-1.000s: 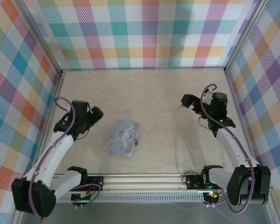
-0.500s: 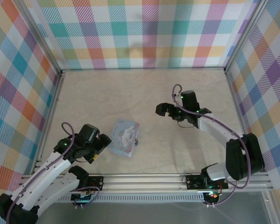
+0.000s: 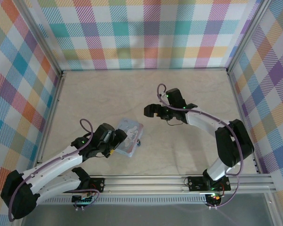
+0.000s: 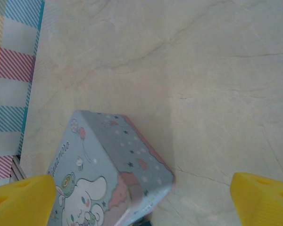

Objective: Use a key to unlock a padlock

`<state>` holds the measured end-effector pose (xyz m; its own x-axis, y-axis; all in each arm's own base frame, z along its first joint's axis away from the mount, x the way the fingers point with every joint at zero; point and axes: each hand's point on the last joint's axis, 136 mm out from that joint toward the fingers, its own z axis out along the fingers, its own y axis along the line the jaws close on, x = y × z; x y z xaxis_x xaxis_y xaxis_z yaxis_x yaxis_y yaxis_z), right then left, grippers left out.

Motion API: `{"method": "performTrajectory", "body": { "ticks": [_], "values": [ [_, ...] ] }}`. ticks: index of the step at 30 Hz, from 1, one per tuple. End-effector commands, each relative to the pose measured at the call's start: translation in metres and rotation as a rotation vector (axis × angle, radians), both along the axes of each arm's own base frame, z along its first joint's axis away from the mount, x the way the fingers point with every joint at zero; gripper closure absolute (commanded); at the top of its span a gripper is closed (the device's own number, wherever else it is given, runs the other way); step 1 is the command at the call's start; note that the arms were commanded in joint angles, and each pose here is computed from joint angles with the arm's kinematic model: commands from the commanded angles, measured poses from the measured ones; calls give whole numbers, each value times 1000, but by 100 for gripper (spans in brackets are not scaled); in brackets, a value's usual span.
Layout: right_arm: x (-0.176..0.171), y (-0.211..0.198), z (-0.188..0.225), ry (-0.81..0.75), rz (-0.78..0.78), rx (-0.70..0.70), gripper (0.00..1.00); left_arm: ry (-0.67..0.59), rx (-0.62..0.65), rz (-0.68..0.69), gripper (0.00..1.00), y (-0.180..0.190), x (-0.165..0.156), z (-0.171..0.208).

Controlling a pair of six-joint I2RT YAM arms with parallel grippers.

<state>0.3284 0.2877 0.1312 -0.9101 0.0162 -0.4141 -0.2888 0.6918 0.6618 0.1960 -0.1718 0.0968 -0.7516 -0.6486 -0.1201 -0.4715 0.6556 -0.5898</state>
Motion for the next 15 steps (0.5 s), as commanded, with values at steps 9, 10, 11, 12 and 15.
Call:
{"method": "performTrajectory", "body": {
  "ticks": [9, 10, 11, 12, 15],
  "values": [
    [-1, 29, -4, 50, 104, 29, 24, -191, 40, -28, 4, -28, 62, 25],
    [-2, 28, -7, 59, 104, 22, 26, -196, 40, -29, 4, -30, 68, 27],
    [-3, 27, -10, 65, 104, 16, 28, -203, 36, -31, 4, -32, 74, 29],
    [-4, 26, -12, 70, 105, 10, 30, -212, 25, -43, 4, -37, 80, 31],
    [-10, 22, -19, 90, 104, -10, 36, -234, 38, -66, 4, -44, 94, 36]
  ]
}}
